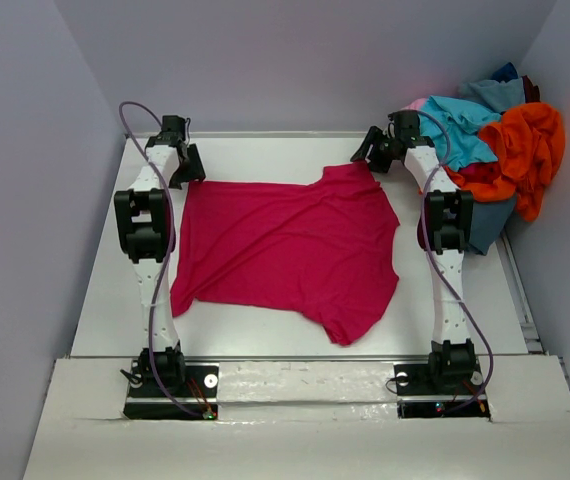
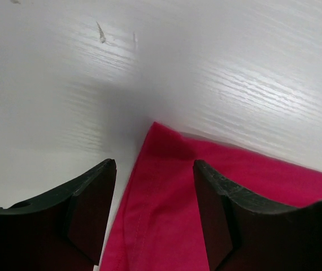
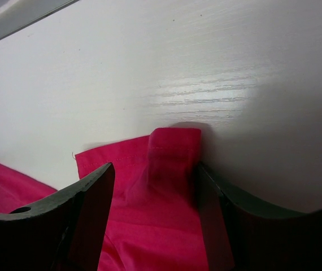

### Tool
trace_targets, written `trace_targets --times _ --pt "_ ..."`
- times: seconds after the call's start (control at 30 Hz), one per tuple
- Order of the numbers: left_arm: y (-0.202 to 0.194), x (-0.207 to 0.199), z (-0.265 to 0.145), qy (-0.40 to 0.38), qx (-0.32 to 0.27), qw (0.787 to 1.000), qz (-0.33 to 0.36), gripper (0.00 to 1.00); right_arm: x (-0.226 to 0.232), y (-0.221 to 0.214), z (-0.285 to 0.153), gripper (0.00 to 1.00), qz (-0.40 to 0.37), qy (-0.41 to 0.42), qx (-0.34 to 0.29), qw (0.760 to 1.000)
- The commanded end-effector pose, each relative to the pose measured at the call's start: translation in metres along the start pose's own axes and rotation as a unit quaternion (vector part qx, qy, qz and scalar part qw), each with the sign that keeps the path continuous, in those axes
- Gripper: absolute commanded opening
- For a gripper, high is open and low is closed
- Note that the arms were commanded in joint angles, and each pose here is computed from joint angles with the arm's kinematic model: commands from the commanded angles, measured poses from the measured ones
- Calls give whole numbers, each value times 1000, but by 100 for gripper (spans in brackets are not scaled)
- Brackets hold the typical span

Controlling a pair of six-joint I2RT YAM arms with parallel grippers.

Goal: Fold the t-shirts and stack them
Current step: Flatten the tshirt out

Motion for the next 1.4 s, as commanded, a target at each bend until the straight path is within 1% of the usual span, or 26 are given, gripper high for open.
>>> trace_targets --times 0.0,0.17,0.33,0.57,0.83,0.93,1.03,1.07,1.17,1.2,1.27,1.3,1.37 --pt "13 19 3 6 -16 1000 -14 69 -41 -36 8 64 24 -75 64 995" --pt "14 23 6 0 -20 1000 -18 68 -39 -35 7 64 23 -76 64 995" --pt "14 6 14 -65 -21 998 -15 68 -41 -36 7 64 23 -78 68 994" --pt "17 -10 9 -133 -36 990 -12 67 -41 -36 7 64 22 -79 67 994" --pt "5 -6 13 -130 -18 991 -18 66 -40 -37 9 64 24 -74 71 994" --pt "0 -3 12 -118 -12 993 -19 64 -39 -37 10 60 25 -69 73 995" --pt "-5 1 12 -103 -5 994 -20 63 -40 -38 12 50 26 -68 77 994" --pt "-6 3 11 -94 -4 995 -19 61 -41 -38 13 43 27 -67 78 994" --pt "-8 5 11 -85 -1 996 -20 57 -40 -38 13 35 26 -64 80 994" --pt "-10 5 12 -84 1 996 -20 51 -40 -38 12 29 25 -65 79 994" --pt "-11 6 11 -81 1 996 -22 41 -40 -38 11 20 25 -66 80 994" --pt "-11 6 10 -81 1 997 -21 28 -40 -38 11 17 24 -66 80 994" --pt "-11 6 9 -81 1 996 -23 13 -38 -37 8 14 23 -67 76 995"
Point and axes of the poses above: each gripper's point midway between its finger pads, its own z axis out along the fingers, its own x axis along the line the jaws close on, y = z × x, the point moved 5 cm from there along -z, back along the fingers, and after that the axes turned 15 degrees about z, right-handed, at the moved point
